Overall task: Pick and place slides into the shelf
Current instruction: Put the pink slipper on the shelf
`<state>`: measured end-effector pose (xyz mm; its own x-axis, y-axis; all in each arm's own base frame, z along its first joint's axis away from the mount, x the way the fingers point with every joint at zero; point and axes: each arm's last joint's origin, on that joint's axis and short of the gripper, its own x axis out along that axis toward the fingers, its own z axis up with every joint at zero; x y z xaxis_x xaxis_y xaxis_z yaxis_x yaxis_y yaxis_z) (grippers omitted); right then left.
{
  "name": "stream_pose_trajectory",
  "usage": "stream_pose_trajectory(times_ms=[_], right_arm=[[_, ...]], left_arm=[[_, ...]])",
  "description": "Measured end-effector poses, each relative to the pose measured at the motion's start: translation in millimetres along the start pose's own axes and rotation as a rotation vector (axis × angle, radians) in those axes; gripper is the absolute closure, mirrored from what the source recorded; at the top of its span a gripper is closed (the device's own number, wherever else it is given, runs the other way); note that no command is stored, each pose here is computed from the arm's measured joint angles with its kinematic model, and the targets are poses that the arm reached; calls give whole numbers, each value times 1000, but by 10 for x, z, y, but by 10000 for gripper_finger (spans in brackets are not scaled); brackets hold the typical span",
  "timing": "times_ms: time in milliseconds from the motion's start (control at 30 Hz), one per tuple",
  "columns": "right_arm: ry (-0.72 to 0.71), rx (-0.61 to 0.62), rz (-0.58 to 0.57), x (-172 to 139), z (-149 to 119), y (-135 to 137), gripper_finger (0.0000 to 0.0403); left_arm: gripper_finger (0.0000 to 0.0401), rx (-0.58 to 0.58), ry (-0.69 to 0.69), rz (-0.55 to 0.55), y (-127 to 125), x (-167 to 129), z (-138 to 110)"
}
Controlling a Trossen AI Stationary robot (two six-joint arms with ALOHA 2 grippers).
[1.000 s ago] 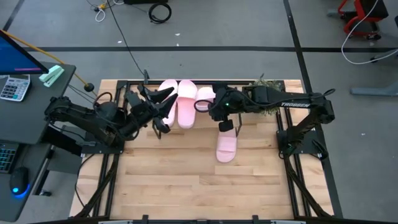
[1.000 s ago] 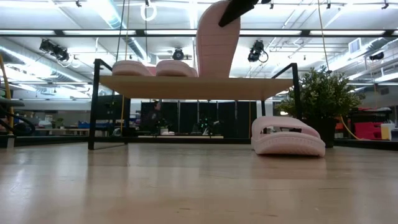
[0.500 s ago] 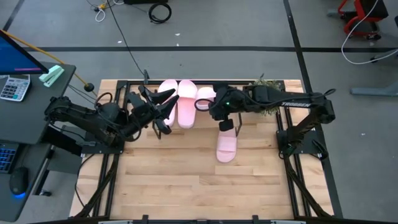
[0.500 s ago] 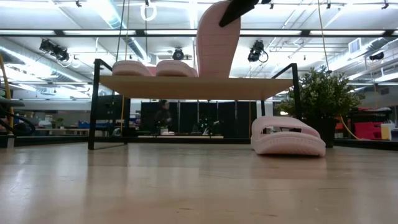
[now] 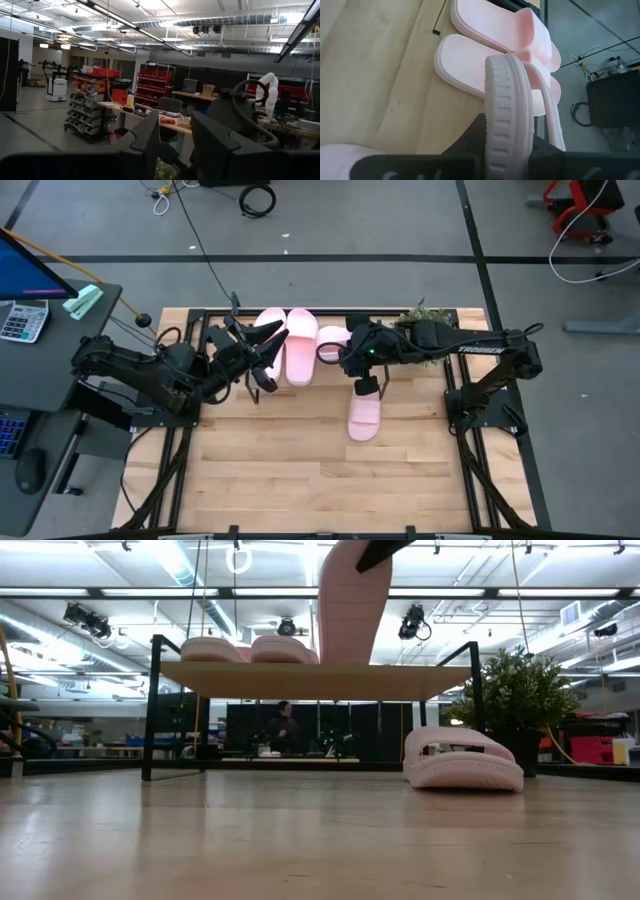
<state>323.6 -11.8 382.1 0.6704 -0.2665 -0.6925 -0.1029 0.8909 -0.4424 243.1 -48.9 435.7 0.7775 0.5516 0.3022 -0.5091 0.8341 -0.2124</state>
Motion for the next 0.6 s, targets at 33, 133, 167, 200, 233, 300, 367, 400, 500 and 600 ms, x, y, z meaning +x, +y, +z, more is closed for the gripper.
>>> stream_pose_trajectory(times_ms=[33,133,167,200,233,300,367,400,500,600], right_arm=[[-2,4,4,-3,5,12,361],[-2,27,28,14,7,30,354],[3,37,43,19,1,38,352],[10,43,53,20,-8,43,351],[15,49,57,30,-14,42,351],[20,57,70,49,-26,55,354],[27,65,94,71,-45,76,357],[29,71,110,85,-54,89,357],[37,94,149,138,-90,130,353],[52,123,176,185,-127,167,349]], left_arm=[[279,-1,-1,2,3,3,0],[278,-2,0,2,3,3,0],[279,-2,-1,2,3,3,0],[280,-2,-1,2,3,3,0],[282,-2,0,2,3,3,0],[285,-1,0,1,3,3,-1],[287,-2,-1,1,3,3,0],[288,-2,-1,1,3,3,0],[288,-2,-1,1,3,3,0],[285,-1,0,1,3,3,0]])
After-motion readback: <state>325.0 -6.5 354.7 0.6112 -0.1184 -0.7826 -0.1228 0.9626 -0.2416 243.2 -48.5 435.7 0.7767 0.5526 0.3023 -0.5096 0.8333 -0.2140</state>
